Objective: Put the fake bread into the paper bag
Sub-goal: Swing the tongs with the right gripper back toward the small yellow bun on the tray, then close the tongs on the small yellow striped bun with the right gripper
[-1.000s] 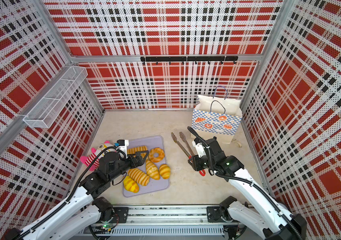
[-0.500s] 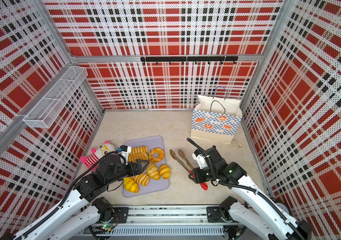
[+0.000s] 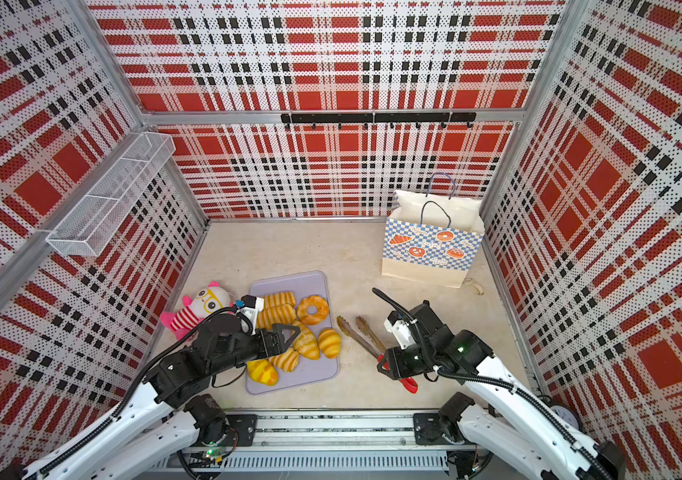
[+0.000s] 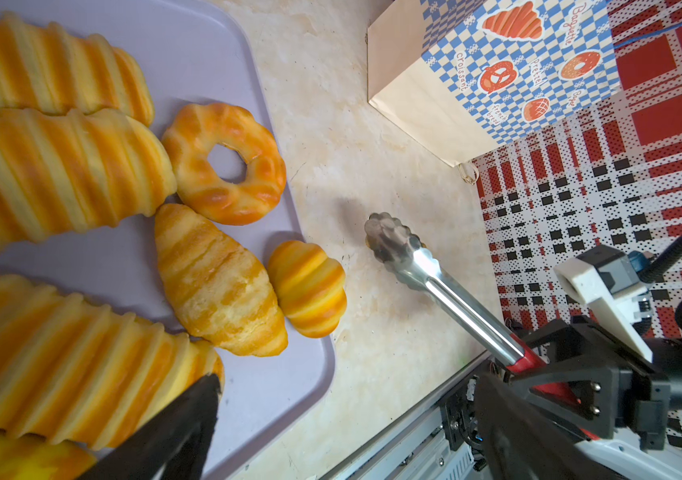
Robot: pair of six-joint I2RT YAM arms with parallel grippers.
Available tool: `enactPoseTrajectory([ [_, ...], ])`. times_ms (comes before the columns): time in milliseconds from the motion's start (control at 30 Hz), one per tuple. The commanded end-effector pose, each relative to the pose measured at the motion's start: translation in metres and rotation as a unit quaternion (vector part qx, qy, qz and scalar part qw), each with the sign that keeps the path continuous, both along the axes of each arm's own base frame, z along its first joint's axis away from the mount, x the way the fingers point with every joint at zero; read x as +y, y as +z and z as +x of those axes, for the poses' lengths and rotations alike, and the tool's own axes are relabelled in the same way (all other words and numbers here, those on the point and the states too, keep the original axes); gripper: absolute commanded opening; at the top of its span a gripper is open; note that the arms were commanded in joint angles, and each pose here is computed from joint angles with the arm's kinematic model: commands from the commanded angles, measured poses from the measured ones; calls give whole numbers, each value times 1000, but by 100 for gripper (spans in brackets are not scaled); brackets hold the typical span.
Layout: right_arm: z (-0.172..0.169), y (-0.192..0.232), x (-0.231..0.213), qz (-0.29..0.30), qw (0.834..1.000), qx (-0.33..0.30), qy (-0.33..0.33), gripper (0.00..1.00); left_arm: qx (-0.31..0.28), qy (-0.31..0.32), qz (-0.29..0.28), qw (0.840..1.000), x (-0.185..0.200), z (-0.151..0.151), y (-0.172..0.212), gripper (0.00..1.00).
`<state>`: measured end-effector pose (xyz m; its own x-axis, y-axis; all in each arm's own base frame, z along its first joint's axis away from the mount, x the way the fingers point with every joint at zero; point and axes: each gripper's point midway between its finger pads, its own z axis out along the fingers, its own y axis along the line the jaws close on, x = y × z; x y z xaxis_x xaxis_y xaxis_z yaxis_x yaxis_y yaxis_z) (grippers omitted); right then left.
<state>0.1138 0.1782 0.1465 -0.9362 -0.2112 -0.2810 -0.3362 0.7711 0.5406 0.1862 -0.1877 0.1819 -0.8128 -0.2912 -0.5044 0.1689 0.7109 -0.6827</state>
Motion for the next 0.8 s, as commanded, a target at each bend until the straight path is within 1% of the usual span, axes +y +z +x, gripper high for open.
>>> enactPoseTrajectory([
  [0, -8, 4, 6, 22, 1000, 6, 14, 40, 5, -3, 8, 1000, -1, 0, -4, 98],
  [233, -18, -5, 20, 23, 999, 27, 31, 40, 19, -15, 14, 1000, -4, -3, -11, 98],
  [633, -18, 0, 36, 32, 998, 22, 42, 40, 31, -28, 25, 999, -10, -9, -18, 98],
  [767, -17, 0, 35, 25, 999, 18, 38, 40, 30, -29, 25, 999, -10, -10, -18, 98],
])
